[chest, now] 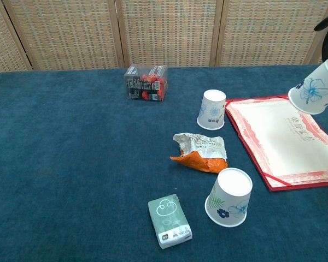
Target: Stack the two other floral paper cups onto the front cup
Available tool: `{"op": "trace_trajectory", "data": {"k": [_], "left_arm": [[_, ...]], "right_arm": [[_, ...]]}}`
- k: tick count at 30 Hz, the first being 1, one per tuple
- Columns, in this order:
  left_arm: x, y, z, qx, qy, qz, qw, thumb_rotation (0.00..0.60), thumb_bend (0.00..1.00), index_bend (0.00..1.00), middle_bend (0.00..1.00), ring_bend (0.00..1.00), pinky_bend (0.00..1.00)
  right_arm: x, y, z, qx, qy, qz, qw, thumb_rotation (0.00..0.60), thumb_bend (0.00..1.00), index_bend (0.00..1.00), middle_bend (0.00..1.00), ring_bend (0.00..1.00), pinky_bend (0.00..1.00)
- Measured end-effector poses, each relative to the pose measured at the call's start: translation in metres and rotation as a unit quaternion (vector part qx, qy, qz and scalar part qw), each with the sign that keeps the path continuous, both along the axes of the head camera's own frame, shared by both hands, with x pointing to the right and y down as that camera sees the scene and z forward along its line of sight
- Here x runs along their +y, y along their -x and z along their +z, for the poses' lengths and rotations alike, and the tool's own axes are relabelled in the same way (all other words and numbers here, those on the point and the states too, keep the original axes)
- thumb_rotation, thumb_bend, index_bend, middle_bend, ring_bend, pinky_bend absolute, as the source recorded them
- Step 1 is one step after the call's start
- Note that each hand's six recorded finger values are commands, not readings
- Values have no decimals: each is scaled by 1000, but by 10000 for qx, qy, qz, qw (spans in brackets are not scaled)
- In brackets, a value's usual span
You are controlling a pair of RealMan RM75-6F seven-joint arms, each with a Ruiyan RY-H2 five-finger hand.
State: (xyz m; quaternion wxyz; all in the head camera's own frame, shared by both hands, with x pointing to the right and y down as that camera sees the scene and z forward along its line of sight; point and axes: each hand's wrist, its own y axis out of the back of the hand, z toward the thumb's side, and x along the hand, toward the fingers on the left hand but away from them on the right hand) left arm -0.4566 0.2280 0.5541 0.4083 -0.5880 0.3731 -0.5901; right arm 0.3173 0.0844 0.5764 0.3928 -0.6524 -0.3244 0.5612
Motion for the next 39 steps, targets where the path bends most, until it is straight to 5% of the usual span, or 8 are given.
{"op": "trace_trajectory", "data": {"k": [11,27,39], "left_arm": [[2,-4,-2,12,-31,71,10000,600,308,0,0,0,0],[1,-6,-2,13,-30,97,9999,600,308,0,0,0,0],[2,-7,-2,16,-33,112,9999,600,308,0,0,0,0]], "right_arm": [[55,41,-52,-647,-382,-1001,9921,600,71,510,150,0,0],[90,69,-50,-1346,-59,-1712,9760,600,71,510,150,0,0],[97,84,-40,-1374,95,-1808,9738,600,72,510,150,0,0]]}}
